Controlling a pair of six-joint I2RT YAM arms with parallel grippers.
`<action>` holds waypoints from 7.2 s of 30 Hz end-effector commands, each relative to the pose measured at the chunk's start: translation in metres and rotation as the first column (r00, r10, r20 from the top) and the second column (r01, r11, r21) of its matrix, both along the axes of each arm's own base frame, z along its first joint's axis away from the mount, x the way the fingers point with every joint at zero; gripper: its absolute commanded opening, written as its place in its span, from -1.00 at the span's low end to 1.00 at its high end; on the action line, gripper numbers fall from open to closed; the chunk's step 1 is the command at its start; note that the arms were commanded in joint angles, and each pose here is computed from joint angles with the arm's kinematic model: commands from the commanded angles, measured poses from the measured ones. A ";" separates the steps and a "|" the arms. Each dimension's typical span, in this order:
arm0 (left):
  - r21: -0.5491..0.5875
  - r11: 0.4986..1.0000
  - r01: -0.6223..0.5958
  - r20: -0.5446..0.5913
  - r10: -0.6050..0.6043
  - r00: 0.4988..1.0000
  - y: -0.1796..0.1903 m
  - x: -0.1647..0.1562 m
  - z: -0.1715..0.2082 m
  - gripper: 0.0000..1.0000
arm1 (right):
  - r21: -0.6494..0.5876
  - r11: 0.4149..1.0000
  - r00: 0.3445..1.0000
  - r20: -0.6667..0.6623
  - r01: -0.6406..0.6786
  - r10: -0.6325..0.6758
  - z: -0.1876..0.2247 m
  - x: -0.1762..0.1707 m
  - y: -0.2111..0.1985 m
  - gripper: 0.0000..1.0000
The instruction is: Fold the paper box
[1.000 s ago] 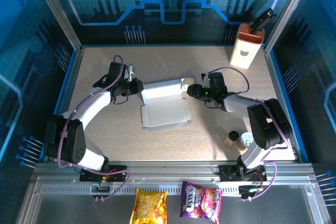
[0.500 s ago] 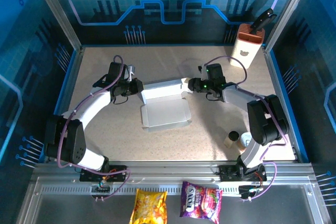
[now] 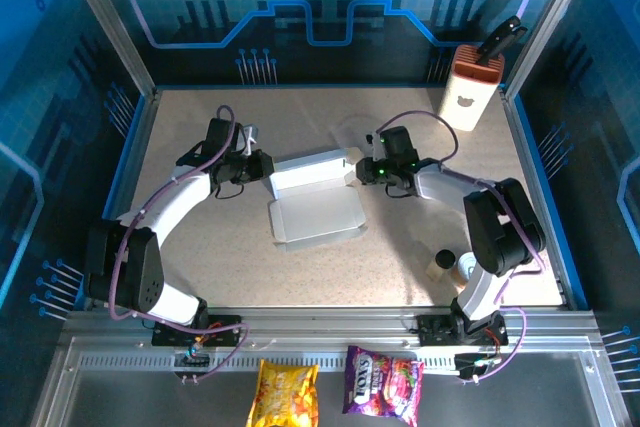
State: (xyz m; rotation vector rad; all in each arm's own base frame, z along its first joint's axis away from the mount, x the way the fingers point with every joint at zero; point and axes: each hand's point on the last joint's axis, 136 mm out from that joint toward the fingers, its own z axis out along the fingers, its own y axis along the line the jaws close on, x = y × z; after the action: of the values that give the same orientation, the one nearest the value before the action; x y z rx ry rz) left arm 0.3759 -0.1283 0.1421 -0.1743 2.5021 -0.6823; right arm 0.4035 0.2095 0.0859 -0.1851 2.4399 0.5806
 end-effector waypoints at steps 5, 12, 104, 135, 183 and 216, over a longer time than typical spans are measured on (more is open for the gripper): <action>-0.062 0.994 0.093 -0.045 -0.095 0.994 -0.016 -0.025 0.011 -0.52 | -0.024 0.998 0.999 0.009 0.053 -0.053 0.019 -0.006 0.016 -0.81; -0.160 0.969 0.191 -0.058 -0.202 0.978 -0.038 -0.056 0.026 -0.22 | -0.065 0.995 0.994 0.066 -0.080 0.084 0.024 0.007 0.034 -0.85; -0.374 0.927 -0.043 -0.138 -0.010 0.990 -0.078 -0.002 0.004 0.12 | -0.191 0.960 0.964 0.129 -0.206 0.232 -0.013 -0.077 0.125 -0.93; -0.332 0.939 -0.087 -0.263 -0.004 0.965 -0.080 -0.018 -0.041 0.14 | -0.177 0.959 0.957 0.152 -0.219 0.246 0.001 -0.080 0.131 -0.87; -0.296 0.955 0.028 -0.260 -0.109 0.959 -0.086 -0.037 -0.037 -0.06 | 0.207 0.667 0.687 0.376 -0.716 0.622 0.013 -0.065 0.127 -0.02; -0.330 0.941 0.068 -0.260 -0.160 0.952 -0.093 -0.042 -0.035 -0.07 | 0.240 0.617 0.656 0.400 -0.749 0.640 0.006 -0.070 0.139 -0.15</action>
State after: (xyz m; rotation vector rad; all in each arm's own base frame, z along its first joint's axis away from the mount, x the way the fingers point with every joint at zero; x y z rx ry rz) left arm 0.3474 -0.2163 0.1175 -0.2901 2.6054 -1.1656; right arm 0.3395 0.3379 0.0847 -0.9603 1.9234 1.2370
